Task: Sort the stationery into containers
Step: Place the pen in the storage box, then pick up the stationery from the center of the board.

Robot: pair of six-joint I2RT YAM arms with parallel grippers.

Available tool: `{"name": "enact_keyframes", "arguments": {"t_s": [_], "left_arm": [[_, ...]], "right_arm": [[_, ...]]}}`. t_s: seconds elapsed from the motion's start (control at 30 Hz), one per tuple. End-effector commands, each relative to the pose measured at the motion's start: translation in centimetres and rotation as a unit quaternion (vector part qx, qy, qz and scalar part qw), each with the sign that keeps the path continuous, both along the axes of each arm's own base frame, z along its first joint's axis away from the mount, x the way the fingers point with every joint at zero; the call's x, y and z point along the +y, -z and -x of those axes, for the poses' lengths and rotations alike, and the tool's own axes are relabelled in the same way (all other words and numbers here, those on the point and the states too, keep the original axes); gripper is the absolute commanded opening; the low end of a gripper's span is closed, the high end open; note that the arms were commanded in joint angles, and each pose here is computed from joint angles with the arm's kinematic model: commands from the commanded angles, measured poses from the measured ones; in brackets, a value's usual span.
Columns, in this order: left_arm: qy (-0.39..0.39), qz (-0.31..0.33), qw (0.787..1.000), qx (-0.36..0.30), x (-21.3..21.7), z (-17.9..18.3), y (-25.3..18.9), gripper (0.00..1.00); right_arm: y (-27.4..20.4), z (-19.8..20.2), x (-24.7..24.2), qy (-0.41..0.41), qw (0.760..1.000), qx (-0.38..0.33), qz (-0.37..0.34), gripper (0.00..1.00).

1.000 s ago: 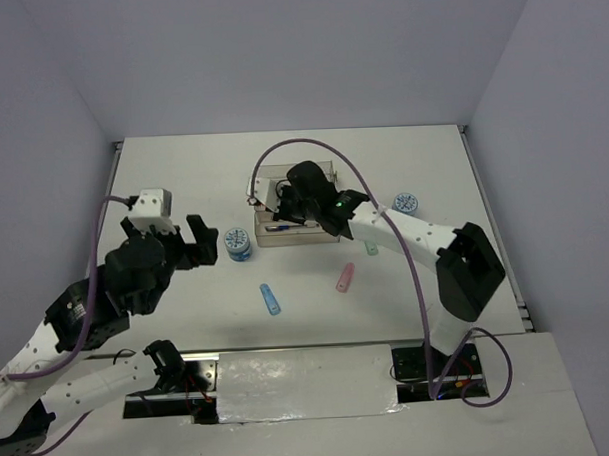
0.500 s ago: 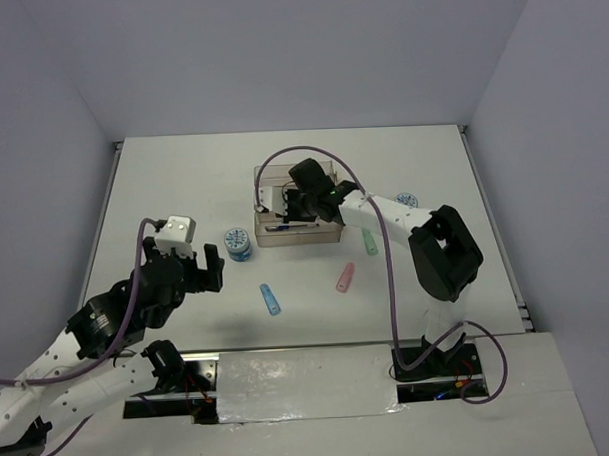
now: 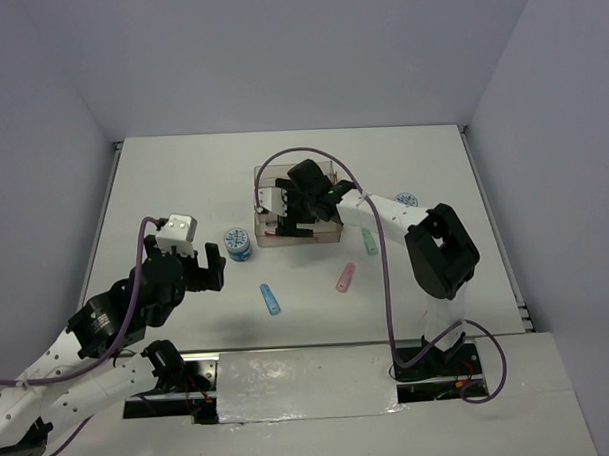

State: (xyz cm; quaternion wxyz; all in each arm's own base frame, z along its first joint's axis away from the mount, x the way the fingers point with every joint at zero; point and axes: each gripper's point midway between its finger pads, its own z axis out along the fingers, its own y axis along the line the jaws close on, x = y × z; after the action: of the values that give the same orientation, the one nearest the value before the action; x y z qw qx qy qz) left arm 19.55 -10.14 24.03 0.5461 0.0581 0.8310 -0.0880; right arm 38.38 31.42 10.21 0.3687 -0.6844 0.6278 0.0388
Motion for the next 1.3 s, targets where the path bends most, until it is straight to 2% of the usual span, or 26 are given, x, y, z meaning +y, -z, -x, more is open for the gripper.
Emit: {"name": "enact_keyframes", "arguments": {"t_s": [0.0, 0.07, 0.17, 0.2, 0.23, 0.27, 0.3, 0.33, 0.37, 0.4, 0.43, 0.5, 0.53, 0.57, 0.6, 0.63, 0.7, 0.77, 0.8, 0.87, 0.9, 0.93, 1.0, 1.07, 1.2, 1.27], "left_arm": [[0.002, 0.008, 1.000, -0.014, -0.2, -0.4, -0.9, 0.99], [0.000, 0.006, 1.000, -0.014, -0.1, -0.4, -0.8, 0.99], [-0.030, 0.005, 0.999, -0.020, 0.9, -0.7, -1.0, 0.99], [-0.044, 0.008, 0.999, -0.020, 1.3, -0.8, -1.0, 0.99], [-0.060, 0.002, 0.998, -0.017, 2.0, -0.9, -0.8, 0.99], [-0.093, 0.003, 0.995, -0.022, 3.0, -1.1, -1.0, 0.99], [-0.111, 0.000, 0.994, -0.021, 3.6, -1.1, -1.0, 0.99], [-0.134, -0.002, 0.991, -0.021, 4.4, -1.3, -1.0, 0.99], [-0.151, -0.009, 0.988, -0.017, 5.2, -1.2, -0.9, 0.99], [-0.170, -0.008, 0.985, -0.019, 5.8, -1.3, -1.0, 0.99], [-0.188, -0.009, 0.982, -0.018, 6.5, -1.4, -0.9, 0.99], [-0.209, -0.008, 0.978, -0.016, 7.4, -1.5, -0.9, 0.99], [-0.208, -0.009, 0.978, -0.015, 7.4, -1.6, -0.8, 0.99], [-0.208, -0.007, 0.978, -0.014, 7.4, -1.6, -0.7, 0.99], [-0.204, -0.008, 0.979, -0.014, 7.3, -1.6, -0.7, 0.99], [-0.198, -0.005, 0.980, -0.013, 7.2, -1.6, -0.7, 0.99], [-0.196, -0.004, 0.981, -0.015, 7.1, -1.7, -0.8, 0.99], [-0.196, -0.001, 0.981, -0.016, 7.2, -1.6, -0.9, 0.99], [-0.195, -0.002, 0.981, -0.016, 7.2, -1.6, -0.8, 0.99], [-0.188, 0.005, 0.982, -0.018, 7.0, -1.5, -1.0, 0.99], [-0.184, 0.010, 0.983, -0.023, 7.0, -1.5, -1.1, 0.99], [-0.181, 0.011, 0.983, -0.023, 6.9, -1.5, -1.1, 0.99], [-0.169, 0.013, 0.985, -0.023, 6.5, -1.4, -1.1, 0.99], [-0.158, 0.016, 0.987, -0.025, 6.2, -1.4, -1.2, 0.99], [-0.151, 0.016, 0.988, -0.024, 5.9, -1.5, -1.1, 0.99], [-0.150, 0.017, 0.988, -0.023, 5.9, -1.5, -1.1, 0.99]], "right_arm": [[-3.5, -0.4, 0.1, 0.011, 0.999, -0.027, -0.029, 1.00], [-5.1, -0.9, 0.1, 0.044, 0.996, -0.037, -0.061, 1.00], [-11.8, -1.4, 0.1, 0.115, 0.977, -0.074, -0.166, 1.00], [-14.2, -2.0, -0.1, 0.151, 0.962, -0.090, -0.210, 1.00], [-15.0, -1.5, -0.3, 0.199, 0.943, -0.055, -0.260, 1.00], [-17.6, -1.0, -1.1, 0.271, 0.902, -0.029, -0.335, 1.00], [-18.4, -0.6, -1.6, 0.272, 0.899, -0.033, -0.341, 1.00], [-17.6, 0.2, -2.0, 0.333, 0.861, 0.027, -0.383, 1.00], [-18.1, 1.0, -2.5, 0.357, 0.837, 0.047, -0.411, 1.00], [-17.1, 1.7, -3.0, 0.393, 0.816, 0.077, -0.418, 1.00], [-15.2, 2.5, -3.6, 0.443, 0.780, 0.118, -0.425, 1.00], [-11.8, 3.7, -6.6, 0.530, 0.745, 0.104, -0.393, 1.00], [-10.2, 4.5, -9.5, 0.587, 0.726, 0.065, -0.353, 1.00], [-10.1, 4.2, -10.3, 0.609, 0.705, 0.050, -0.361, 1.00], [-8.1, 5.9, -12.1, 0.643, 0.700, 0.044, -0.307, 1.00], [-7.4, 6.3, -13.5, 0.686, 0.659, 0.030, -0.308, 1.00], [-5.4, 7.8, -14.5, 0.698, 0.661, 0.044, -0.273, 1.00], [-3.0, 8.9, -15.3, 0.683, 0.684, 0.055, -0.250, 1.00], [-3.0, 8.6, -13.9, 0.637, 0.722, 0.077, -0.259, 1.00], [-2.2, 8.9, -15.2, 0.616, 0.734, 0.098, -0.269, 1.00], [-1.8, 9.1, -14.8, 0.586, 0.752, 0.118, -0.276, 1.00], [-2.5, 8.5, -16.3, 0.589, 0.744, 0.114, -0.293, 1.00], [-2.1, 8.2, -16.9, 0.566, 0.759, 0.129, -0.296, 1.00], [-0.4, 7.5, -18.9, 0.596, 0.744, 0.146, -0.267, 1.00], [2.4, 6.5, -18.7, 0.586, 0.758, 0.191, -0.215, 0.98], [4.5, 6.6, -19.2, 0.600, 0.752, 0.213, -0.172, 0.96]]}}
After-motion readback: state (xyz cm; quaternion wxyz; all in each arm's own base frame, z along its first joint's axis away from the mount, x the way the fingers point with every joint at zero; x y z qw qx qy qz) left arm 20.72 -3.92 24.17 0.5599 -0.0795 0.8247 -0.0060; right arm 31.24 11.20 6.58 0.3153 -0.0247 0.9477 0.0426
